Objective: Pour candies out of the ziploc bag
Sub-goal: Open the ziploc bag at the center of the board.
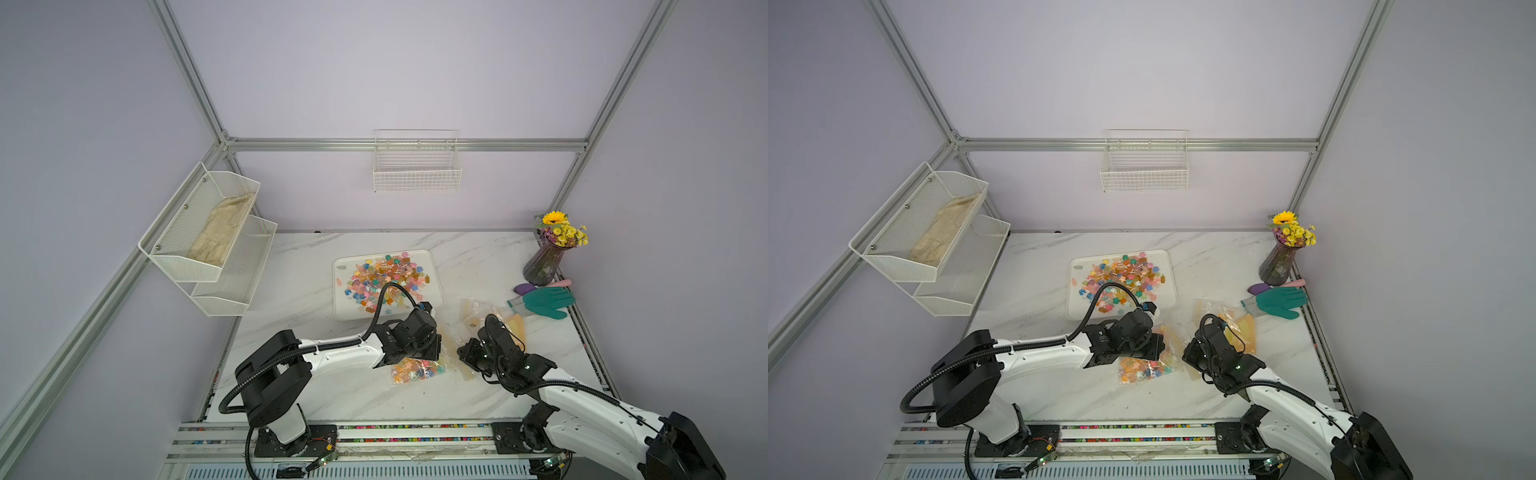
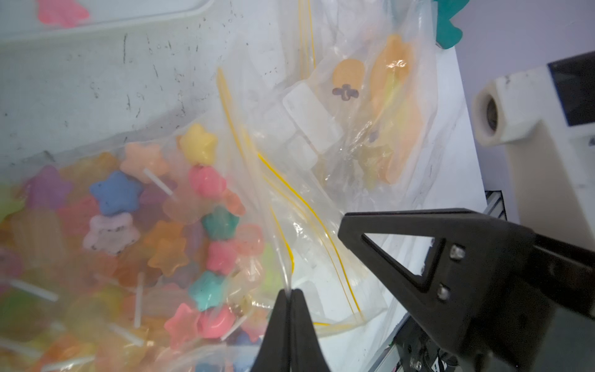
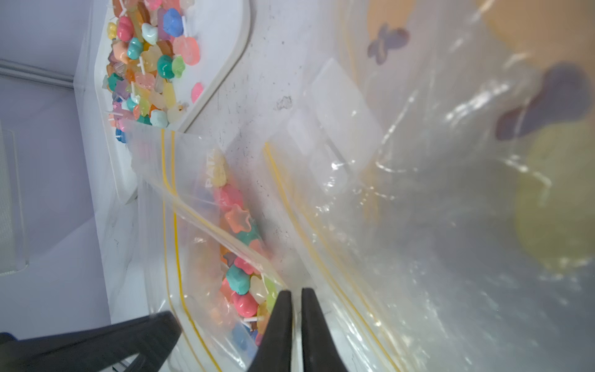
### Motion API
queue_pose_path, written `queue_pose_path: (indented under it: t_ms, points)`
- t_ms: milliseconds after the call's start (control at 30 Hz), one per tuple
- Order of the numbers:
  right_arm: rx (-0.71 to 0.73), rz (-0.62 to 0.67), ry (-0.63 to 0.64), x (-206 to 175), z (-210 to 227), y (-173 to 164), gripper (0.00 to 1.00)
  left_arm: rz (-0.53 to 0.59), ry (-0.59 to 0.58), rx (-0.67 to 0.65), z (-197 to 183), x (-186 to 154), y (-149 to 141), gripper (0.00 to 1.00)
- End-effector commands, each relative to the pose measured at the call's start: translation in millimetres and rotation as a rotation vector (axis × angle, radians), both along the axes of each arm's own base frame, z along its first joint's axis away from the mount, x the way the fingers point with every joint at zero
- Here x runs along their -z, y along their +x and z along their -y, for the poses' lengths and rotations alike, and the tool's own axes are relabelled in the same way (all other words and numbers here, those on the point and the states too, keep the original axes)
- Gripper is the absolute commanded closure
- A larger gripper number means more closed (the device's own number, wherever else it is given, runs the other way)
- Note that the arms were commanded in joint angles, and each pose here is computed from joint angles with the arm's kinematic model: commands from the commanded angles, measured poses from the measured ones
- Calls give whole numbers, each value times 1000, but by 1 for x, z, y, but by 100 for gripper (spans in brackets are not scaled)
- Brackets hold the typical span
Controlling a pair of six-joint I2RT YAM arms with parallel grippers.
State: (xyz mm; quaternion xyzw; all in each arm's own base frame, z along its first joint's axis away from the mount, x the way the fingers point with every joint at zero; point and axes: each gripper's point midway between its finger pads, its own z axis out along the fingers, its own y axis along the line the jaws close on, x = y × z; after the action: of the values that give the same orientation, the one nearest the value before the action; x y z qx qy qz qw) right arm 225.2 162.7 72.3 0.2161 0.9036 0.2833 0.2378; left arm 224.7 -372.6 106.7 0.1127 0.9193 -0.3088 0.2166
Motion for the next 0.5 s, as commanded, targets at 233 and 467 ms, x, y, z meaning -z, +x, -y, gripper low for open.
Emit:
queue_pose_path:
  t_ms: [233,467]
  points:
    - [-142,158,-29,-32,-23,27,57,19,-16,34,-2,-8,-3,100]
    - [-200,213,4,-44,-32,26,57,24,-3,12,-8,-6,-2,100]
